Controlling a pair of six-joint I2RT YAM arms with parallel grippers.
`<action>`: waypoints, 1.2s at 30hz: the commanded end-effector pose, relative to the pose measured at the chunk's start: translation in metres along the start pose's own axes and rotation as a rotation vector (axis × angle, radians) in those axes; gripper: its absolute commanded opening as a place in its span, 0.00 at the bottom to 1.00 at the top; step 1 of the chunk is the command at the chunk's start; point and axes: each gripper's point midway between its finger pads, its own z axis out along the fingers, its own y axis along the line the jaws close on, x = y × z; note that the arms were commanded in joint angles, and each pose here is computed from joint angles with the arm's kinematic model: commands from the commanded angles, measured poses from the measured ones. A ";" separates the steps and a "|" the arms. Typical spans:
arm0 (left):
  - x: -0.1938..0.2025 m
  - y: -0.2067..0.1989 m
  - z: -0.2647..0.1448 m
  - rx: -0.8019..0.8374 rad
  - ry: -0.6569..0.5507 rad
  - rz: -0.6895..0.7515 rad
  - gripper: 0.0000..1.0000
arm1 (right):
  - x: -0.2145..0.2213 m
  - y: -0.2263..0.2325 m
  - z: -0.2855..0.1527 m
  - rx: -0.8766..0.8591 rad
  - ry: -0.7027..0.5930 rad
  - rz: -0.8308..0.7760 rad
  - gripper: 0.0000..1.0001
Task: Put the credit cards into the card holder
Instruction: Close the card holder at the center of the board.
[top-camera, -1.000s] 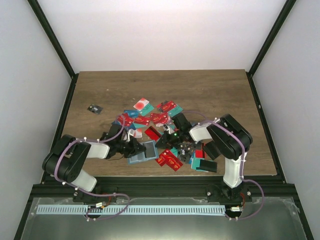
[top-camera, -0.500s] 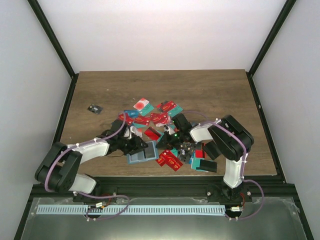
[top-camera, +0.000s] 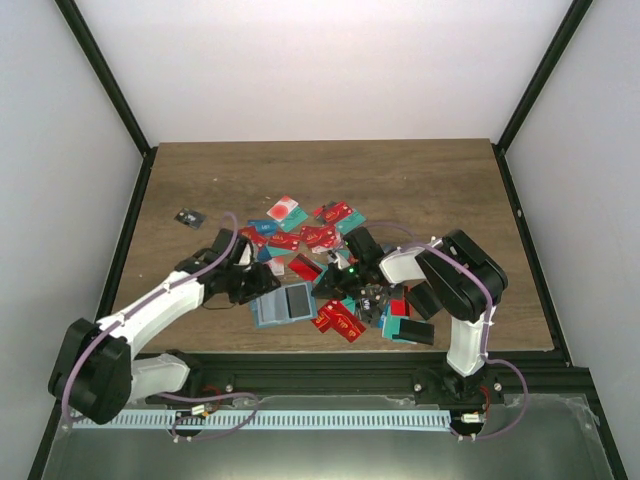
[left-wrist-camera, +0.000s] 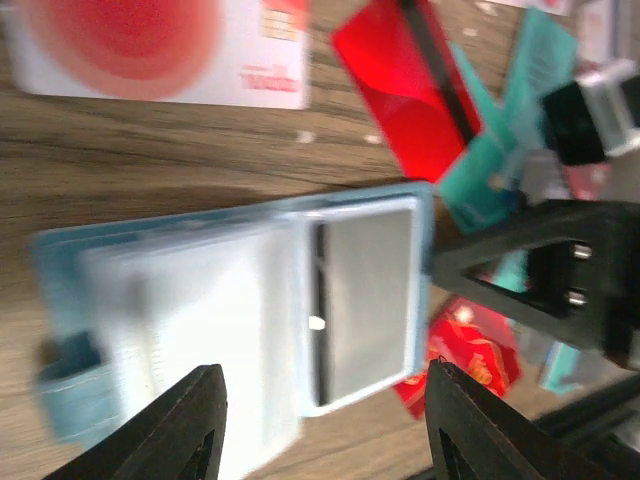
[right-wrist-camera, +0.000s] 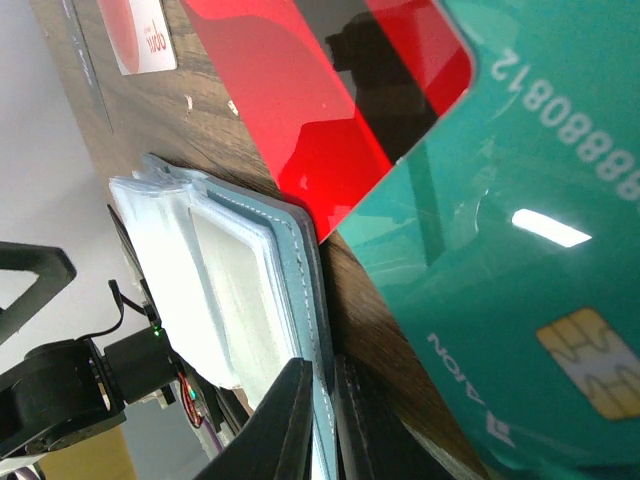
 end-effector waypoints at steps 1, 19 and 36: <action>0.010 0.062 -0.012 -0.289 -0.027 -0.040 0.55 | 0.012 -0.026 0.008 0.083 0.035 0.050 0.10; 0.031 0.094 0.018 -0.344 0.057 -0.081 0.15 | 0.013 0.013 -0.003 -0.027 0.034 -0.021 0.20; 0.033 0.067 0.040 -0.196 0.126 -0.049 0.10 | 0.016 0.072 -0.023 -0.127 0.044 -0.090 0.24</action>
